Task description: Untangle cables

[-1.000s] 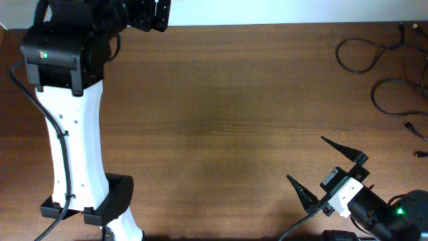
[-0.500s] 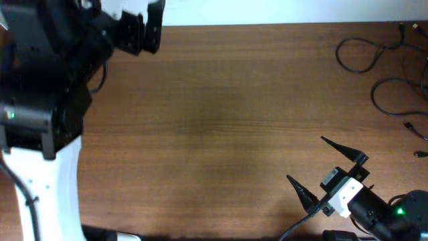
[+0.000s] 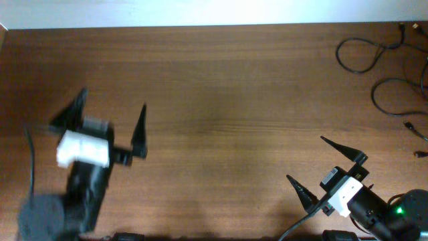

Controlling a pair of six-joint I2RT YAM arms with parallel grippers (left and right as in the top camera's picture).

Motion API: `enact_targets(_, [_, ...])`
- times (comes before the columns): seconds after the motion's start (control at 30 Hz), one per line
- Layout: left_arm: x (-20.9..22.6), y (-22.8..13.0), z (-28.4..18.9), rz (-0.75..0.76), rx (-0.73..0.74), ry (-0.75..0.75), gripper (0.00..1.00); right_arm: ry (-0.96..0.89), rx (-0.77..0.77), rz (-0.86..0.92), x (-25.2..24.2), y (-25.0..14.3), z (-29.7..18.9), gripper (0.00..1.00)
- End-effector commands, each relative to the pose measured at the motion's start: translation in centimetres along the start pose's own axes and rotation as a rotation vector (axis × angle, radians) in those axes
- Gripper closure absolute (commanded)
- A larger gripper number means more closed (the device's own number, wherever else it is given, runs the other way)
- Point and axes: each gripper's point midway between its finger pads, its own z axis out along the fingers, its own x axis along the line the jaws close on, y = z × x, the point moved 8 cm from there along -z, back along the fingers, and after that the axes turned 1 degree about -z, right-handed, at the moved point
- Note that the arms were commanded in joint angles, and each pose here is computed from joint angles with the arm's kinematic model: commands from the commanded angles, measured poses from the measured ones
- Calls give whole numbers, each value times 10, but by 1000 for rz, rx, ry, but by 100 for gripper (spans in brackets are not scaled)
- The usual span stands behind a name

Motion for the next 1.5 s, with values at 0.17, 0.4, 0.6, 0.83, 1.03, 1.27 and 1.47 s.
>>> enact_targets(0.17, [-22,-101,-43,29,-467,11,1,7,-6,0,1,0,0,1])
enact_targets(0.4, [-12,-145,-49,-6,-435,194,1,7,-6,-1,1,0,0,1])
enact_targets(0.6, [-5,-217,-38,-70,-12,310,1,7,-6,-1,1,0,0,1])
enact_targets(0.83, [-11,-262,-42,-68,267,290,1,7,-6,0,1,0,0,1])
enact_targets(1.03, [-14,-262,-41,-73,267,256,1,7,-6,-1,1,0,0,1])
enact_targets(1.27, [-14,-262,-41,-73,267,256,1,7,-6,0,1,0,0,1])
enact_targets(1.47, [-14,-262,-41,-73,267,256,1,-25,30,7,-1,-4,0,1])
